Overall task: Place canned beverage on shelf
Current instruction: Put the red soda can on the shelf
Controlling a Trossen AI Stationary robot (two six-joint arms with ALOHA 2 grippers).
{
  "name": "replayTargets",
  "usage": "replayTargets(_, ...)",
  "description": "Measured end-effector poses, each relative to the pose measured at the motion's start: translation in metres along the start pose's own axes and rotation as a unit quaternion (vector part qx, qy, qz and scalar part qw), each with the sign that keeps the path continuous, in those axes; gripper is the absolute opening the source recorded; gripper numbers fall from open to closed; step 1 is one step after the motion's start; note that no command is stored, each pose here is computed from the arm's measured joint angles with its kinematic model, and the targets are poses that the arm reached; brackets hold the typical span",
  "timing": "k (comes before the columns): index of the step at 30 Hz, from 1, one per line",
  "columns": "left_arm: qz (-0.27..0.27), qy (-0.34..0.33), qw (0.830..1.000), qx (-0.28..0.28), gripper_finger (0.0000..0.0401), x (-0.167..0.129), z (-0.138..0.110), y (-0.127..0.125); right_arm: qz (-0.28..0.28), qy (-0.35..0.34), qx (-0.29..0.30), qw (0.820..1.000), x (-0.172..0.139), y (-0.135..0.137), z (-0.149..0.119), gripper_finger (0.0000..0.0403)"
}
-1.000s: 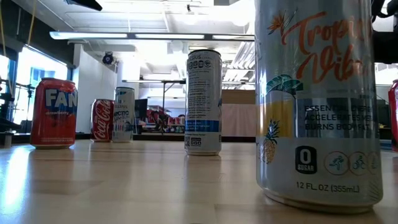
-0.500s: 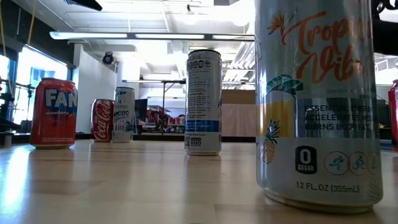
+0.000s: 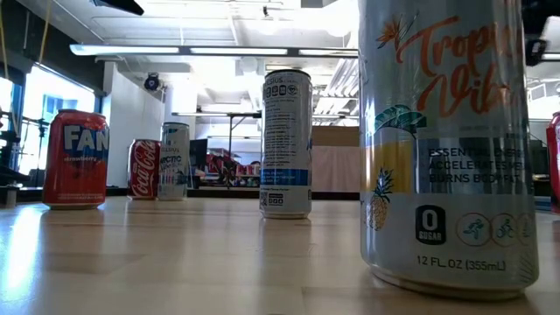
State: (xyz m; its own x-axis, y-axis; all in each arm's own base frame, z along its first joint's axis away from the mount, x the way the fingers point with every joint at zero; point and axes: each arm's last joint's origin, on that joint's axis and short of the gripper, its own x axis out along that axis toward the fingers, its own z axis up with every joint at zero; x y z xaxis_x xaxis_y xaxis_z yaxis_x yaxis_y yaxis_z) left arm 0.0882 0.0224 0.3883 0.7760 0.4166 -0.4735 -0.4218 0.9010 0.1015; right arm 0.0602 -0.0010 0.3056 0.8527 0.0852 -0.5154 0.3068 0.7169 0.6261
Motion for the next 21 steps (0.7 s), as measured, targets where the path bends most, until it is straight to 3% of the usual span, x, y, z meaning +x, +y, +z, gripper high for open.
replayTargets(3,0.000,0.000,1.000,0.000,0.0335,0.000,0.000,0.000,-0.053,0.087,0.018,0.995,0.000,0.005,0.004,0.0074)
replayTargets(10,0.000,0.000,1.000,0.000,0.0335,0.000,0.000,0.000,-0.108,0.221,0.055,0.968,0.017,0.009,0.010,0.0090)
replayTargets(21,0.000,0.000,1.000,0.000,0.0335,0.000,0.000,0.000,-0.173,0.274,0.102,0.940,0.045,0.010,0.006,0.0142)
